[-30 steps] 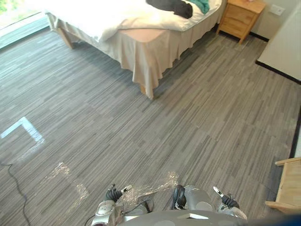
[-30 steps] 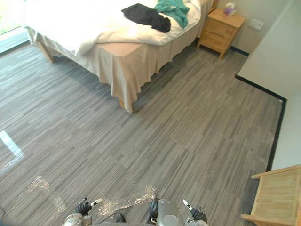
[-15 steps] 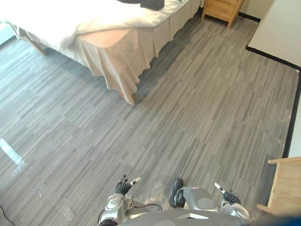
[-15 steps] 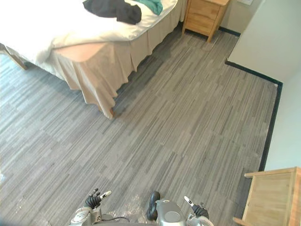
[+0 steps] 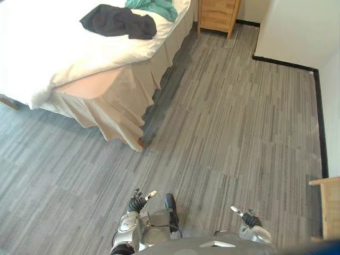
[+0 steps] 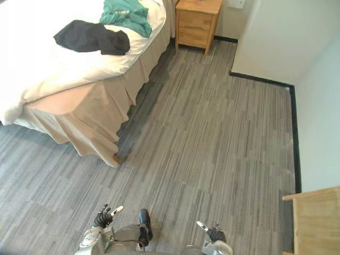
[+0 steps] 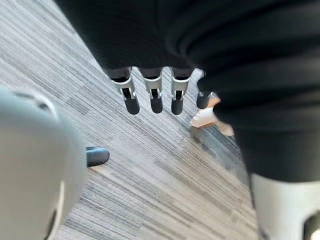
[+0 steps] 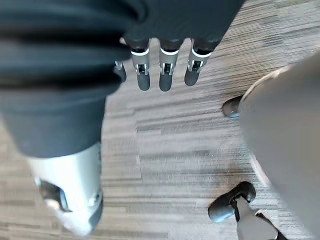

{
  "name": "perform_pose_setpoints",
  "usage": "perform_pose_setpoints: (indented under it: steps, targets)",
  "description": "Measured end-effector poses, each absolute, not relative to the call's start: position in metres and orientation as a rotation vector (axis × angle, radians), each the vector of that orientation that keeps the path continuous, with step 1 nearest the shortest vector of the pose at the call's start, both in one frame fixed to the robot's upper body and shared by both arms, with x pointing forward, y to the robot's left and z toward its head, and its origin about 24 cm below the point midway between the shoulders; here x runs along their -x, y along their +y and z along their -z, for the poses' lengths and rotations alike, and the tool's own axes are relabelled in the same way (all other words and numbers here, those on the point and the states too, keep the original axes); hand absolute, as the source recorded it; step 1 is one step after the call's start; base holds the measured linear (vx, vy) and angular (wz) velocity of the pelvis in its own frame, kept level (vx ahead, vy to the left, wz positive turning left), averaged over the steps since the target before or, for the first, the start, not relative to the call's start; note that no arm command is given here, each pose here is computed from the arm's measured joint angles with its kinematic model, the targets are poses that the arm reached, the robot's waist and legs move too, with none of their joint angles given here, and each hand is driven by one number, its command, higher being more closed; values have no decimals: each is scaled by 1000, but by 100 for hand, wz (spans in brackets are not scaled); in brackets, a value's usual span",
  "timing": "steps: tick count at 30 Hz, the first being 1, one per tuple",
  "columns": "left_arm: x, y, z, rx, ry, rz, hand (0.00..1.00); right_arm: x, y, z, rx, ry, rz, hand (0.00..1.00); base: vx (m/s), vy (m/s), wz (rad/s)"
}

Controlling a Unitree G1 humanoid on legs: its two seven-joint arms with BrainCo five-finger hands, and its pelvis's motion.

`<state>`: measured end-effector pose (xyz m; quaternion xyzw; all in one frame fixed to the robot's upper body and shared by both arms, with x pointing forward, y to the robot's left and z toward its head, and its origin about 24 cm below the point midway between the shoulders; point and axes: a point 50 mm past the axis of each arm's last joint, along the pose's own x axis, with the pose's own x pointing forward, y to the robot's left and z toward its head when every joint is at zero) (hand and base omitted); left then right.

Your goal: Tidy the bed and pick cloth on bed and put in laundry

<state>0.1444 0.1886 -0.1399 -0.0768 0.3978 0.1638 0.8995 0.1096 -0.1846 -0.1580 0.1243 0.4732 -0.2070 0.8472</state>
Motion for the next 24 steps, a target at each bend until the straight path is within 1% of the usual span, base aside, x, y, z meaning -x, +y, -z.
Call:
perform_pose_setpoints:
  steps: [4,6,9,12,17,20,21,22,24]
  targets:
    - [-132,190,146,151,873,-346,0,-107,-186,158,-250,1006,433,0,228,129,-44]
    - [-126,185,150,143,909,-323,0,-108,-194,157,-229,999,440,0,160,124,-31]
    - [-118,189,153,68,955,-262,0,-99,-201,158,-225,1006,471,0,244,81,59]
    - [-119,190,153,58,961,-256,0,-94,-207,158,-216,1009,487,0,278,7,89]
    - [-123,184,153,67,955,-243,0,-105,-219,153,-193,970,495,0,331,-191,84]
    - [-120,192,153,76,960,-280,0,-112,-212,152,-206,967,473,0,541,-533,43]
    - [-118,188,155,95,971,-287,0,-114,-212,152,-210,963,474,0,310,-300,13]
    - [-119,176,156,123,975,-270,0,-119,-220,149,-193,949,477,0,297,-262,17]
    - [-121,172,156,150,969,-256,0,-121,-221,148,-202,934,473,0,337,-295,24]
